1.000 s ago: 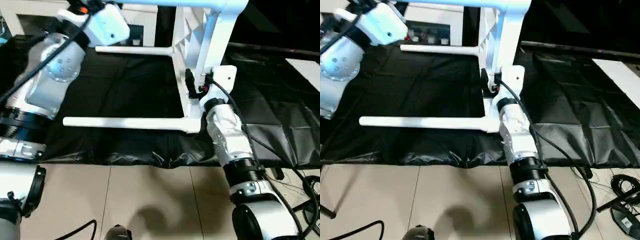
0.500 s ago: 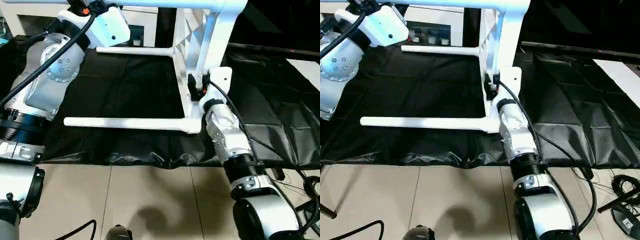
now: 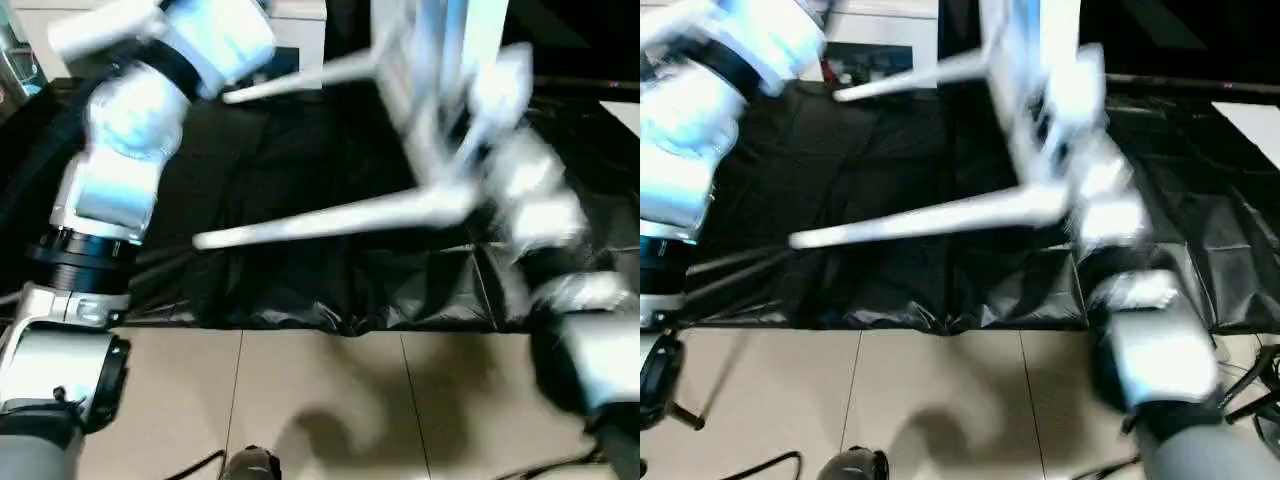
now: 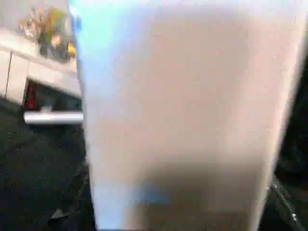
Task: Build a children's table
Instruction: Flip table
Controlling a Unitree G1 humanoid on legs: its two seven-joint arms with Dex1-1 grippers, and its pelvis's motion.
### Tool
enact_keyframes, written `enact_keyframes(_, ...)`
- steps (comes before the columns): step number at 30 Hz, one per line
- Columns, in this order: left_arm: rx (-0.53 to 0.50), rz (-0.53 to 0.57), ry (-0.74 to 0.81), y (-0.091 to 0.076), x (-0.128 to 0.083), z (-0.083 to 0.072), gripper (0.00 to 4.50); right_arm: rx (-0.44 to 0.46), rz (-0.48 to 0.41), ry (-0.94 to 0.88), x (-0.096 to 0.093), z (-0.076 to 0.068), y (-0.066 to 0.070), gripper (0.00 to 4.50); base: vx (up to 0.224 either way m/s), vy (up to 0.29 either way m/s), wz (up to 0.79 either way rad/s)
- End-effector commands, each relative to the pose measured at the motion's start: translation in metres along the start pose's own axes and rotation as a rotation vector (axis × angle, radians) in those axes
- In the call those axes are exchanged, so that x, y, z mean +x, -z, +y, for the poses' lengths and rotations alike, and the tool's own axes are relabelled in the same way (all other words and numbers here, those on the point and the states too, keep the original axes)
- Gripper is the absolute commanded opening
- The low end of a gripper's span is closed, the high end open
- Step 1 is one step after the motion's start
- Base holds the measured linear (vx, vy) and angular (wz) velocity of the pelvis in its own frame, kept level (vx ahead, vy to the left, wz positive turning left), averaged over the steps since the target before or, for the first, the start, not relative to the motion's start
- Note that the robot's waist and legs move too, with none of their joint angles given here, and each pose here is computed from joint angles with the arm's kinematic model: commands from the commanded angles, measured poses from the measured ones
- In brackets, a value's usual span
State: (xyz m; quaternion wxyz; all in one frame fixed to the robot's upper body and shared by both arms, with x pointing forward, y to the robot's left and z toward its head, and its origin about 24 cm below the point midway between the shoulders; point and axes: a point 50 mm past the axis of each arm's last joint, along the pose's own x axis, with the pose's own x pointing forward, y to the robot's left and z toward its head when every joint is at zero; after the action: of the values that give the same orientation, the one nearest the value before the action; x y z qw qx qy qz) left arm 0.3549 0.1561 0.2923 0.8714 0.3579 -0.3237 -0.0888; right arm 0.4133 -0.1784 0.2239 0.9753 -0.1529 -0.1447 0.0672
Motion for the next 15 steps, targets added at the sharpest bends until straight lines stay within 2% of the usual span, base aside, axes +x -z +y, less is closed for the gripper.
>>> enact_keyframes(1,-0.355,0.137,-0.162,0.034,-0.017,-0.002,2.33,-0.002,-0.101,0.086,0.006,-0.034,-0.033,1.95,0.000,0.000,0.00)
enact_keyframes(2,-0.355,0.137,-0.162,0.034,-0.017,-0.002,2.33,-0.002,-0.101,0.086,0.006,-0.034,-0.033,1.95,0.000,0.000,0.00)
enact_keyframes(3,-0.408,0.153,-0.199,0.037,-0.020,-0.001,2.33,-0.014,-0.132,0.086,0.009,-0.039,-0.046,1.95,0.000,0.000,0.00)
enact_keyframes(4,-0.408,0.153,-0.199,0.037,-0.020,-0.001,2.33,-0.014,-0.132,0.086,0.009,-0.039,-0.046,1.95,0.000,0.000,0.00)
enact_keyframes(6,-0.527,0.200,-0.276,0.043,-0.027,-0.002,2.33,-0.036,-0.176,0.063,0.015,-0.043,-0.066,1.95,0.000,0.000,0.00)
enact_keyframes(8,-0.593,0.267,-0.307,0.051,-0.038,-0.012,2.33,-0.067,-0.179,-0.015,0.020,-0.039,-0.076,1.95,0.000,0.000,0.00)
enact_keyframes(9,-0.594,0.279,-0.307,0.052,-0.040,-0.013,2.33,-0.082,-0.177,-0.029,0.021,-0.038,-0.077,1.95,0.000,0.000,0.00)
enact_keyframes(10,-0.590,0.287,-0.304,0.053,-0.041,-0.015,2.33,-0.100,-0.173,-0.043,0.021,-0.037,-0.078,2.30,0.000,0.000,0.00)
enact_keyframes(11,-0.589,0.287,-0.303,0.053,-0.041,-0.015,2.33,-0.102,-0.173,-0.045,0.021,-0.037,-0.078,2.30,0.000,0.000,0.00)
enact_keyframes(13,-0.589,0.290,-0.301,0.053,-0.041,-0.015,2.33,-0.094,-0.171,-0.063,0.022,-0.035,-0.078,2.65,0.000,0.000,0.00)
enact_keyframes(15,-0.580,0.295,-0.292,0.052,-0.041,-0.015,2.33,-0.089,-0.175,-0.081,0.022,-0.033,-0.078,2.75,0.000,0.000,0.00)
